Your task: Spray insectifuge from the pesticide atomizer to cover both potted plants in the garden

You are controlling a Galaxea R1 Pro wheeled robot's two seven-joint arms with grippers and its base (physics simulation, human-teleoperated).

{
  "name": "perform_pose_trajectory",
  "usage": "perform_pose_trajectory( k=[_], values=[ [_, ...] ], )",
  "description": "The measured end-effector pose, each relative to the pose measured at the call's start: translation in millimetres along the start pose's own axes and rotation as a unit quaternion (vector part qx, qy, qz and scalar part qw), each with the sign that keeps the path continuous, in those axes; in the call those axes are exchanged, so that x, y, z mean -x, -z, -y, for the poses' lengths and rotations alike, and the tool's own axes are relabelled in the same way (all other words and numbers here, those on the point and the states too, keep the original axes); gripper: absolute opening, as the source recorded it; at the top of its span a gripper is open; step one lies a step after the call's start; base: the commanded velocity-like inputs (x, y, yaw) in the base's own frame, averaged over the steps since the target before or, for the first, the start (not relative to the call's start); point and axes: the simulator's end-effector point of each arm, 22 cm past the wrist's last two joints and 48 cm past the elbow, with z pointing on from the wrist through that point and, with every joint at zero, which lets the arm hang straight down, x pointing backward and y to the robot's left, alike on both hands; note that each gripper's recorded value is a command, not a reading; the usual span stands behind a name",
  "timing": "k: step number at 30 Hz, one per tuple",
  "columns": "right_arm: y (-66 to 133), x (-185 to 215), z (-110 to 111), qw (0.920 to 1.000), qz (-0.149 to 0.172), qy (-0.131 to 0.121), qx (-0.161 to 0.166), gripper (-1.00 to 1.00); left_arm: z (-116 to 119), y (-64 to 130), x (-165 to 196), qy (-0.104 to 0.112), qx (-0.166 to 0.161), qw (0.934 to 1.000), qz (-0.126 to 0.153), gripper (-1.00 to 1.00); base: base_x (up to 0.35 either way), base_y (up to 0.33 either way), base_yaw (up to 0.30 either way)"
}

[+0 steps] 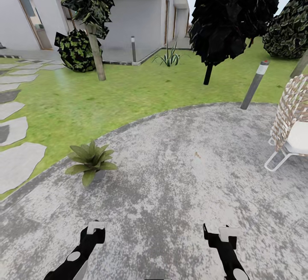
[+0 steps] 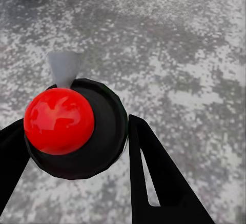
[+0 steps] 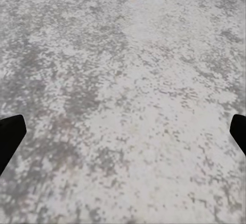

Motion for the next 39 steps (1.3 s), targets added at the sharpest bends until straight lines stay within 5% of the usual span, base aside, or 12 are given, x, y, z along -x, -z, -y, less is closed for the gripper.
perform_pose_trajectory(
  k=[29, 39],
  values=[
    [10.7, 41, 3, 0.9998, 0.018, -0.002, -0.001, 1.00, -1, 17.6, 40, 0.001, 0.000, 0.9998, 0.019, -1.00, 0.000, 0.000, 0.000],
    [11.5, 36, 2, 0.9999, 0.012, -0.003, 0.000, 1.00, -1, 17.8, 41, 0.001, 0.001, 0.9998, 0.020, -1.00, -0.006, 0.277, 0.000]
  ],
)
